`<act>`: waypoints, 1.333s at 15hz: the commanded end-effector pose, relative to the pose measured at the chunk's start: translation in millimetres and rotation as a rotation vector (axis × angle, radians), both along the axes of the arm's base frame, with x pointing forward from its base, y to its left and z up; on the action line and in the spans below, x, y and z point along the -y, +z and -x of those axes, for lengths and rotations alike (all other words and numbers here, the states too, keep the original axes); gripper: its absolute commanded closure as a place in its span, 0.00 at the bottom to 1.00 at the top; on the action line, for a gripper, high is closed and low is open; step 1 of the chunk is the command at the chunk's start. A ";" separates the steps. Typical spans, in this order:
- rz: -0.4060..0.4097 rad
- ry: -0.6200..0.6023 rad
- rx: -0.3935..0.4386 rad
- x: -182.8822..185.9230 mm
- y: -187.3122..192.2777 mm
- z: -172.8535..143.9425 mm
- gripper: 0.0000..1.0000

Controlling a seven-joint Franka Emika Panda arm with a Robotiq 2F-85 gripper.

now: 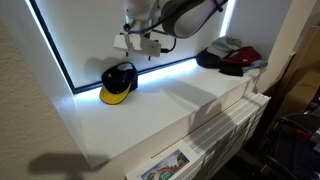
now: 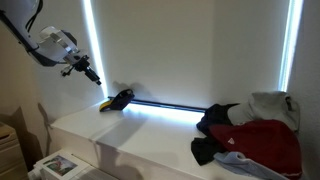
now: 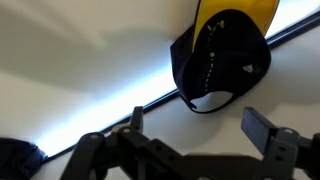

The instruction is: Move the black cap to the right side of the windowsill

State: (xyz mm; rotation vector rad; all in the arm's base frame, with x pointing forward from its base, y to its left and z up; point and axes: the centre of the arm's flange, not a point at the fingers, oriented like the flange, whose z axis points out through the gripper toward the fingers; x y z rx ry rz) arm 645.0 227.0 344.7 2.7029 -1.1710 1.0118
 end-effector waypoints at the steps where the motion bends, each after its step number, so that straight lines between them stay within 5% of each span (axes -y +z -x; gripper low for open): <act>1: -0.003 -0.090 -0.044 -24.7 -50.7 -69.4 0.00; 5: -0.040 -0.119 -0.057 -36.7 -94.4 -105.4 0.00; 6: -0.039 -0.101 -0.060 -23.0 -86.0 -61.0 0.00; 12: -0.026 -0.105 -0.021 -25.1 -98.4 -55.8 0.00; 18: -0.074 -0.286 0.099 2.8 -163.2 -113.6 0.00; 19: -0.050 -0.244 0.042 0.1 -145.3 -87.4 0.00; 20: -0.055 -0.265 0.058 6.2 -155.5 -93.0 0.00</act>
